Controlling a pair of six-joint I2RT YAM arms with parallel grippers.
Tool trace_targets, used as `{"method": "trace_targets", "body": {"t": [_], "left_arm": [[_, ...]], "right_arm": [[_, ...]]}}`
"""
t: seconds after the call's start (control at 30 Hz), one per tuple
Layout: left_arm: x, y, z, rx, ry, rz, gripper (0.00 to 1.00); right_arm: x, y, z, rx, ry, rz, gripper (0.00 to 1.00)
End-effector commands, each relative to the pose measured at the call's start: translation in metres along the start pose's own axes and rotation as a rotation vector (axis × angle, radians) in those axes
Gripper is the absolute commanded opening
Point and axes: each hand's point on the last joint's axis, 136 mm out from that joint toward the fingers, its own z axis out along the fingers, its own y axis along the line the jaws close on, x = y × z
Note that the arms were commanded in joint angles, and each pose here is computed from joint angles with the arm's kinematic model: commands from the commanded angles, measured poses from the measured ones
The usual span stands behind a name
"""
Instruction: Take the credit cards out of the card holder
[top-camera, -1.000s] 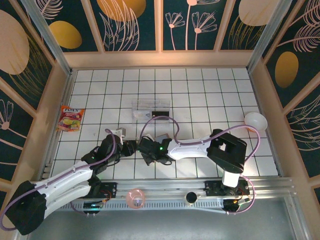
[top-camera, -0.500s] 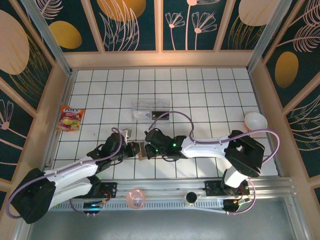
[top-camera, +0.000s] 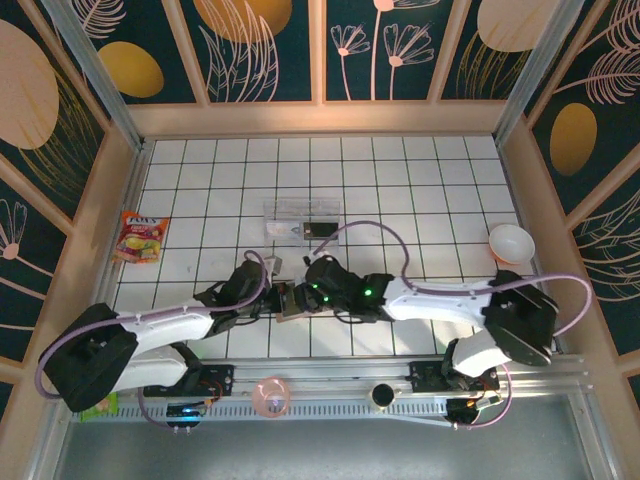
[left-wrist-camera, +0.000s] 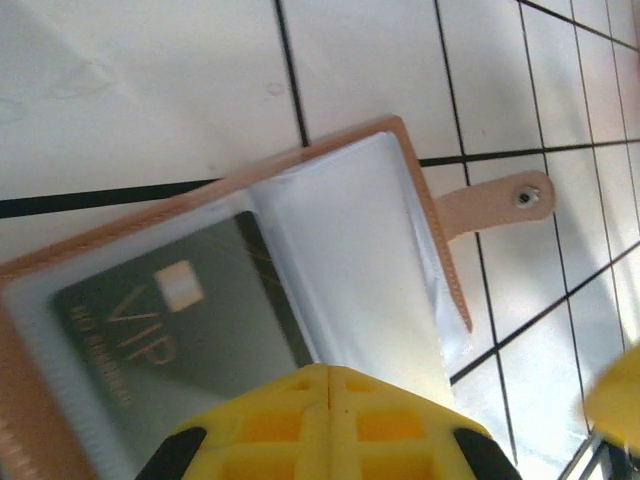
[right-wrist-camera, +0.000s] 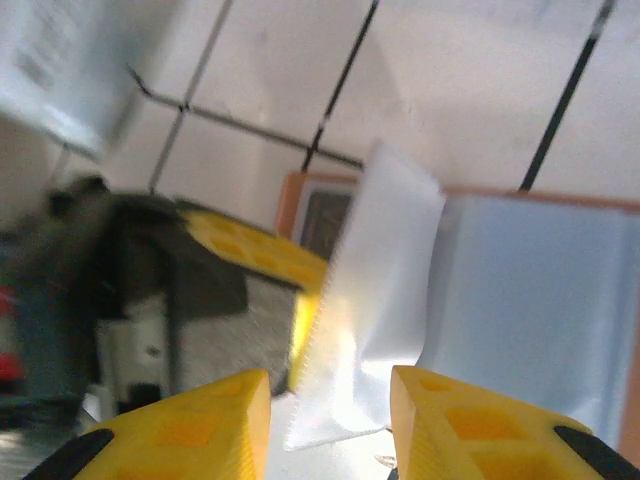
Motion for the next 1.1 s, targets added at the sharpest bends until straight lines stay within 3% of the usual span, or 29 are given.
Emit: {"method": "trace_targets", "body": {"t": [0.0, 0.2, 0.4, 0.5, 0.73, 0.9, 1.07], "left_arm": [[-0.002, -0.029, 0.009, 0.08, 0.021, 0.038, 0.0], [0.012, -0.052, 0.04, 0.095, 0.119, 0.102, 0.0], [0.024, -0.043, 0.064, 0.039, 0.214, 0.119, 0.0], [0.016, -0.046, 0.052, 0.043, 0.16, 0.12, 0.0], [-0.019, -0.048, -0.008, 0.028, -0.084, 0.084, 0.01], [-0.016, -0.004, -0.022, -0.067, -0.111, 0.031, 0.04], [-0.01, 0.021, -0.019, -0.096, -0.104, 0.007, 0.07]], "right_arm": [[-0.014, -0.029, -0.021, 0.086, -0.083, 0.053, 0.36], [-0.011, -0.055, -0.038, 0.146, -0.112, 0.094, 0.29], [0.0, -0.068, -0.038, 0.163, -0.101, 0.126, 0.26], [0.002, -0.067, -0.035, 0.148, -0.085, 0.128, 0.24], [0.001, -0.049, -0.011, 0.046, -0.002, 0.065, 0.12], [0.013, -0.04, 0.021, 0.003, 0.106, 0.015, 0.08], [0.031, -0.062, 0.037, 0.07, 0.152, 0.051, 0.06]]}}
